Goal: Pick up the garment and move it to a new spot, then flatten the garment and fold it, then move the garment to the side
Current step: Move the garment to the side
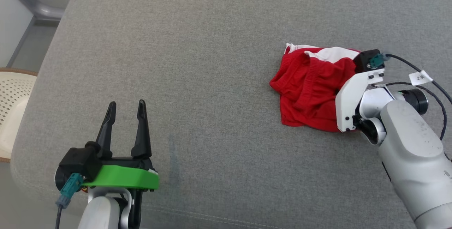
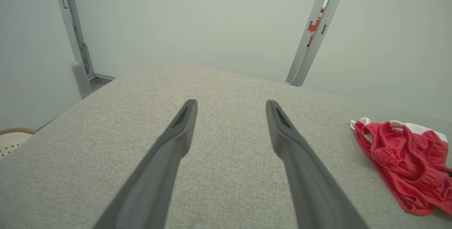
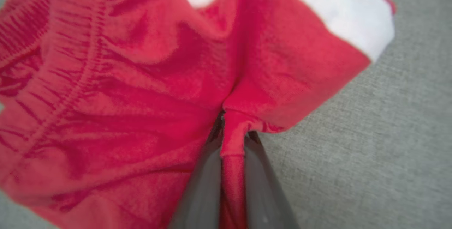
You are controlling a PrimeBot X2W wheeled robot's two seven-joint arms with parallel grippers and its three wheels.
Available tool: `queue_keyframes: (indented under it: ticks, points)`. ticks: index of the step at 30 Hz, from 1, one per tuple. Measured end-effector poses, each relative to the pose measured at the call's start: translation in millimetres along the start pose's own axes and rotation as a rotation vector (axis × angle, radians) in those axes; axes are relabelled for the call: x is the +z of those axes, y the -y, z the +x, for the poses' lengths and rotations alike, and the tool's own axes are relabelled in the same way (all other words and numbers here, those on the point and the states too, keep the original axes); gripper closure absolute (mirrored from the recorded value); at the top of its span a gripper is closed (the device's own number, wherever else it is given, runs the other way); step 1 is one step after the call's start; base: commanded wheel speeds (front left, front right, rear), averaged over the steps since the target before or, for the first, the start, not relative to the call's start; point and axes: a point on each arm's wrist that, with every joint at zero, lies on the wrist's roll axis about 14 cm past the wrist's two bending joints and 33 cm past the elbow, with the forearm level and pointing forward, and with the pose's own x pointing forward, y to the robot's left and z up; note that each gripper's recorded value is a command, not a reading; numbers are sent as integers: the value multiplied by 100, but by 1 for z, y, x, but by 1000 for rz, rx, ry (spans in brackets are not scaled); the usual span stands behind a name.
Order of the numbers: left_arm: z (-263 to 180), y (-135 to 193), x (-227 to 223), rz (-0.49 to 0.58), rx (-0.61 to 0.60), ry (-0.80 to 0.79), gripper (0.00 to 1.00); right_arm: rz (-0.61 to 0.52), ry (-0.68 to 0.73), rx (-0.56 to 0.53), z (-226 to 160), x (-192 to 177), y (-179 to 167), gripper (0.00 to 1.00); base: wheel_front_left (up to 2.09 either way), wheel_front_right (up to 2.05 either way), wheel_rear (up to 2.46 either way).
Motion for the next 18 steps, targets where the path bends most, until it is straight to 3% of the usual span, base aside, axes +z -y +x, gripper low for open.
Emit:
queue_keyframes:
  ticks: [7, 12, 18]
  points:
    - [12, 3, 3, -5, -9, 21, 0, -372, -50, -32, -30, 16, 11, 100, 0, 0, 0]
    - [28, 22, -1, 5, -71, 25, 0, -432, -2, -95, -71, 47, 45, 100, 0, 0, 0]
    - [50, 69, -10, -16, -207, 24, 0, -392, 25, -240, -121, 57, 110, 100, 0, 0, 0]
